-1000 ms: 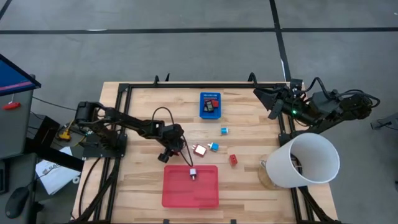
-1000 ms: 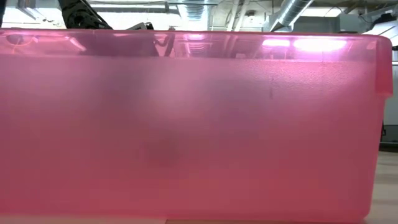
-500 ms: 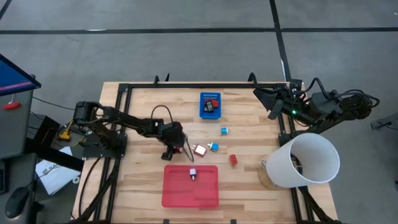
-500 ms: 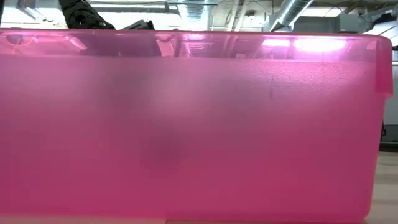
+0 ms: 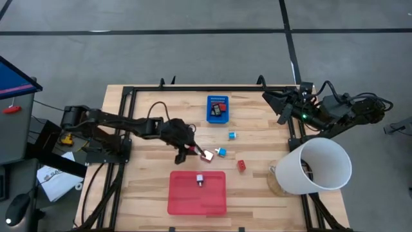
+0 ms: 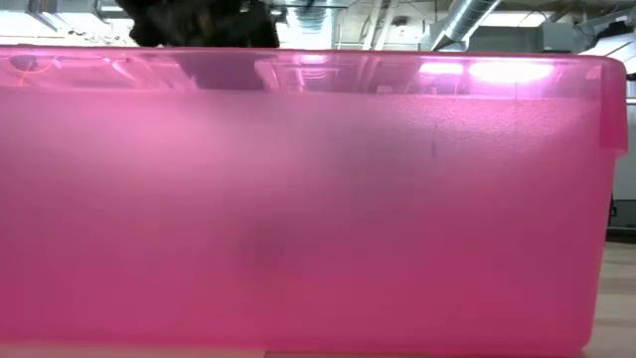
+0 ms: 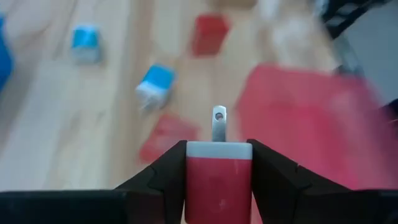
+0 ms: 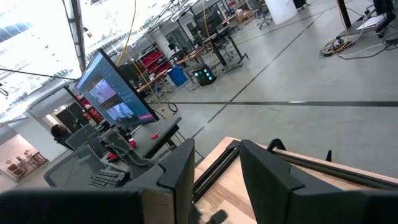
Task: Pick & Place Office items
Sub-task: Put the pink charger adapter into the red bin
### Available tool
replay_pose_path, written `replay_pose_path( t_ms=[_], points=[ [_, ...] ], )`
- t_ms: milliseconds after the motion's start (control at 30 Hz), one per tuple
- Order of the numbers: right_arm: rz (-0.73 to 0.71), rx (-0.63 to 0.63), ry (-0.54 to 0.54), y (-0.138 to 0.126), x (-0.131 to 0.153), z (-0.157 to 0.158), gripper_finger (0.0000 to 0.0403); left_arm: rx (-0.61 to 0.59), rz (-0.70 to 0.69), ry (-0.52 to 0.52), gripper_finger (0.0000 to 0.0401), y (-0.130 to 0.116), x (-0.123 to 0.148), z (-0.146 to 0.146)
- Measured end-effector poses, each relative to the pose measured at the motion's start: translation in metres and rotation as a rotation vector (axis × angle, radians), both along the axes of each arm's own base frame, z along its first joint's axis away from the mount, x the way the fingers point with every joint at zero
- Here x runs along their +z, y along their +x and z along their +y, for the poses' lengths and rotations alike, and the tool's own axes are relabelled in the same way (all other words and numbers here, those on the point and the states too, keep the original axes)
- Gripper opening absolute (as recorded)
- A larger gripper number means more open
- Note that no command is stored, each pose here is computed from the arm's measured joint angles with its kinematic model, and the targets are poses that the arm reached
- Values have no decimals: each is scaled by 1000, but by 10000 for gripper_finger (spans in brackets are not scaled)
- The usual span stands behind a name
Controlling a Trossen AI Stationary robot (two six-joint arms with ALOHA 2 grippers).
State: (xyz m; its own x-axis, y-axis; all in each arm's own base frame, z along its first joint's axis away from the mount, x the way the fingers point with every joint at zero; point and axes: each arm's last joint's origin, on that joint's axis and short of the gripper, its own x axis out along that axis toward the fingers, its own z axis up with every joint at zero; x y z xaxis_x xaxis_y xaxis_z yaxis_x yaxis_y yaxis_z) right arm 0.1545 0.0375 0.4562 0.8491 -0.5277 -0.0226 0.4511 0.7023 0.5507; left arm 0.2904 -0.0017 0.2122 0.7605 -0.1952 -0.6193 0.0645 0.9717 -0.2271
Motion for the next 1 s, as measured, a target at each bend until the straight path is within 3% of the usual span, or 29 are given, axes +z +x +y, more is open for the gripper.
replay_pose_path(
  t_ms=[200, 400, 533, 833, 1000],
  points=[
    [9, -2, -15, 0, 0, 0, 123, 40, -51, -76, 141, 8, 24, -39],
    [11, -1, -18, 0, 0, 0, 123, 263, -31, -180, 140, 2, 25, -72],
    [22, -1, -22, 0, -1, 0, 123, 294, -29, -204, 140, -7, 25, -98],
    [28, 26, -14, -1, -2, 0, 123, 230, 116, -147, 137, -42, 13, -147],
    [53, 26, 9, -3, -6, -1, 123, 240, 145, -78, 136, -41, -3, -156]
  ],
)
